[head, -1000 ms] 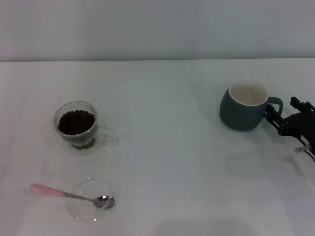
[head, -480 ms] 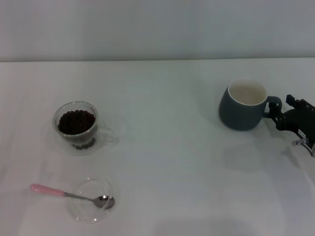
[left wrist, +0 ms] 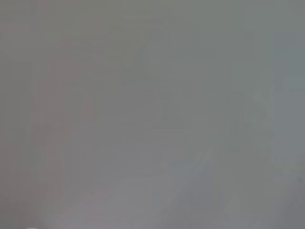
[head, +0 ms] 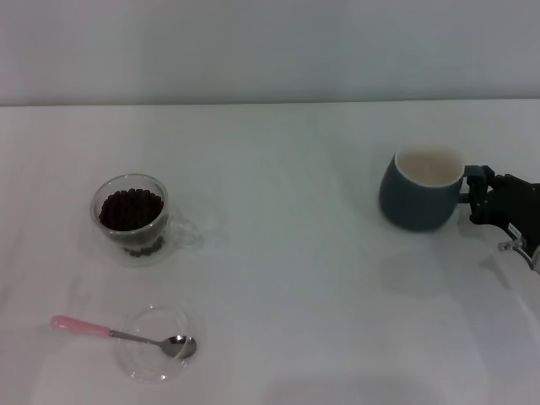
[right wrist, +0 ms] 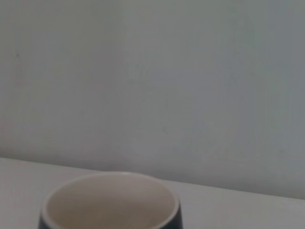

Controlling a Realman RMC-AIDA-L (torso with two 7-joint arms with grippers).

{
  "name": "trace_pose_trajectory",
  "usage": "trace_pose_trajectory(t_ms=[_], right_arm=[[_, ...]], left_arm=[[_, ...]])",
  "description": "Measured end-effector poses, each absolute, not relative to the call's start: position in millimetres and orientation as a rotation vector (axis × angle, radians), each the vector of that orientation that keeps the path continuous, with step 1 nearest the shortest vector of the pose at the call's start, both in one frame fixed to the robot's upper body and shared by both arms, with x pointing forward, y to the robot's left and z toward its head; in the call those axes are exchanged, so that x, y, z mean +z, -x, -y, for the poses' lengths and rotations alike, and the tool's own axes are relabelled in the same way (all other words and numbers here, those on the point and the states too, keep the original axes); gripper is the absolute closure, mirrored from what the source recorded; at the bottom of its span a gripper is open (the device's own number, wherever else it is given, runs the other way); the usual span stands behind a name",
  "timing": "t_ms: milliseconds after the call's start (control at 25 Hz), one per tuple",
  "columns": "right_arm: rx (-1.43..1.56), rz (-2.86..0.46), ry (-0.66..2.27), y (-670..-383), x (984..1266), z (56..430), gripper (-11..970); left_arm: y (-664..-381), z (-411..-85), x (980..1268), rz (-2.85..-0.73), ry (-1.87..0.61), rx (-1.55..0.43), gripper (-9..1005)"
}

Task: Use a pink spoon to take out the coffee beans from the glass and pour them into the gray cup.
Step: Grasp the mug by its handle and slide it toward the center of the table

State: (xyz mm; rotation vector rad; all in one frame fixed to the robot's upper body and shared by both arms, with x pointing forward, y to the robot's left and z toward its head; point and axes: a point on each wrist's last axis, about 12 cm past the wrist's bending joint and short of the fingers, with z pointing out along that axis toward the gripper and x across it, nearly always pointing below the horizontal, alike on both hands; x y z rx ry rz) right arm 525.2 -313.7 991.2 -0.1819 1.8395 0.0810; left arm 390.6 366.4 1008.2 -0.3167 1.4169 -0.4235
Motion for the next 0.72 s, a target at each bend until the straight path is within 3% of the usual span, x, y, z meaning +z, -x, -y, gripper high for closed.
trace_pose_trajectory(t_ms=[160,400,720], right_arm=[[0.086,-1.828,0.187,-523.9,991.8,313.3,815],[0.115,-1.791,0.214,-517.0,993.0,309.2,816],[0.253,-1.760,0.405,-502.6,989.0,274.3,815]], left_arm=[[-390.7,-366.4,1008.2,-1.417,0.317,-0.424,226],[-390.7,-366.5,1008.4,-1.416,0.315,-0.424,225],[-392.0,-366.4,1009.3,-1.411,0.311,-0.426,225]])
